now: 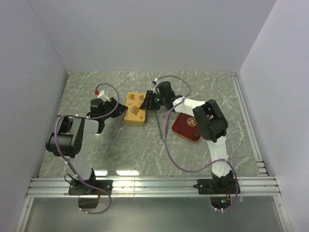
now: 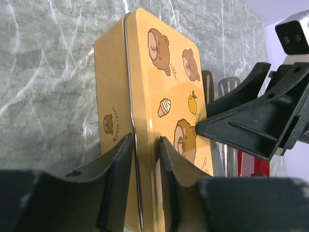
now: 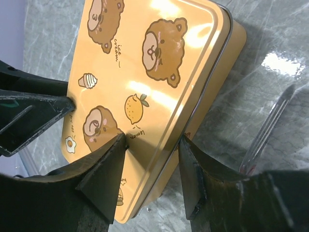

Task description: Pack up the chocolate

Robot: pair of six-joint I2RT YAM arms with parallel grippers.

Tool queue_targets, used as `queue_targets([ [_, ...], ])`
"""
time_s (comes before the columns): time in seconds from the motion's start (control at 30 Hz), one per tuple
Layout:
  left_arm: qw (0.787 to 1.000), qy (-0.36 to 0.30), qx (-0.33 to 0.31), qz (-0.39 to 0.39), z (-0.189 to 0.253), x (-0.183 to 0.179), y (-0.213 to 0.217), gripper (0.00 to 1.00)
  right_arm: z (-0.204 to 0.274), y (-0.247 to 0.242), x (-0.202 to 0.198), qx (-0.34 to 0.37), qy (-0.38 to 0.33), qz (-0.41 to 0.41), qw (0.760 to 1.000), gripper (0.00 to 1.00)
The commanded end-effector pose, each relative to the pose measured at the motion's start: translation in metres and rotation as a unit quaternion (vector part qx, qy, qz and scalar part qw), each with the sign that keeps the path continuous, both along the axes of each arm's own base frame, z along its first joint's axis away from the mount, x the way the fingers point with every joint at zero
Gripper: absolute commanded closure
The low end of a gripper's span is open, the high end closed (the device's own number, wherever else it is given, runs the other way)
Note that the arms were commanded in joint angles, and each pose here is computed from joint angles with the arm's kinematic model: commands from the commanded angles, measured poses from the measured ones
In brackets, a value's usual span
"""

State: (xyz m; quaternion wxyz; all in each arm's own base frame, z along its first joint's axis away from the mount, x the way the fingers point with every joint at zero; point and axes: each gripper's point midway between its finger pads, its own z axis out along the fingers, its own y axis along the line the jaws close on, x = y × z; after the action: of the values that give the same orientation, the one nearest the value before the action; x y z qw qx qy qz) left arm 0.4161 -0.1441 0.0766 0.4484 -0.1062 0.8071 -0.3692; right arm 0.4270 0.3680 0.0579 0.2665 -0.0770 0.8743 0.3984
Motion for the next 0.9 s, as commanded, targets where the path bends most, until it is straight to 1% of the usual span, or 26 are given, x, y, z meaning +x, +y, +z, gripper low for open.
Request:
queue_targets([
  [0.0, 1.000, -0.005, -0.003, -0.026, 0.003, 0.003, -0.013, 0.69, 0.006, 0.005, -0.010, -0.027, -0.010, 0.011, 1.000, 0.46],
  [0.1, 1.000, 0.013, 0.002, -0.016, -0.007, 0.003, -0.010, 0.71, 0.009, 0.006, -0.012, -0.028, -0.013, 0.010, 0.999, 0.46],
  [0.3, 0.999, 0.040, 0.015, 0.007, -0.022, 0.003, -0.002, 0.73, 0.012, 0.008, -0.016, -0.033, -0.014, 0.014, 0.999, 0.46],
  [0.43, 0.998, 0.057, 0.029, 0.024, -0.034, 0.002, 0.004, 0.73, 0.011, 0.008, -0.014, -0.039, -0.016, 0.010, 0.999, 0.45],
  [0.63, 0.996, 0.079, 0.029, 0.029, -0.047, 0.004, 0.005, 0.73, 0.012, 0.010, -0.006, -0.045, -0.018, 0.002, 0.999, 0.44],
  [0.77, 0.994, 0.097, 0.035, 0.047, -0.053, 0.004, 0.010, 0.73, 0.014, 0.007, -0.008, -0.069, -0.033, -0.006, 0.997, 0.42],
  [0.87, 0.991, 0.111, 0.042, 0.057, -0.059, 0.003, 0.012, 0.72, 0.013, 0.008, -0.008, -0.073, -0.032, -0.005, 0.997, 0.41],
])
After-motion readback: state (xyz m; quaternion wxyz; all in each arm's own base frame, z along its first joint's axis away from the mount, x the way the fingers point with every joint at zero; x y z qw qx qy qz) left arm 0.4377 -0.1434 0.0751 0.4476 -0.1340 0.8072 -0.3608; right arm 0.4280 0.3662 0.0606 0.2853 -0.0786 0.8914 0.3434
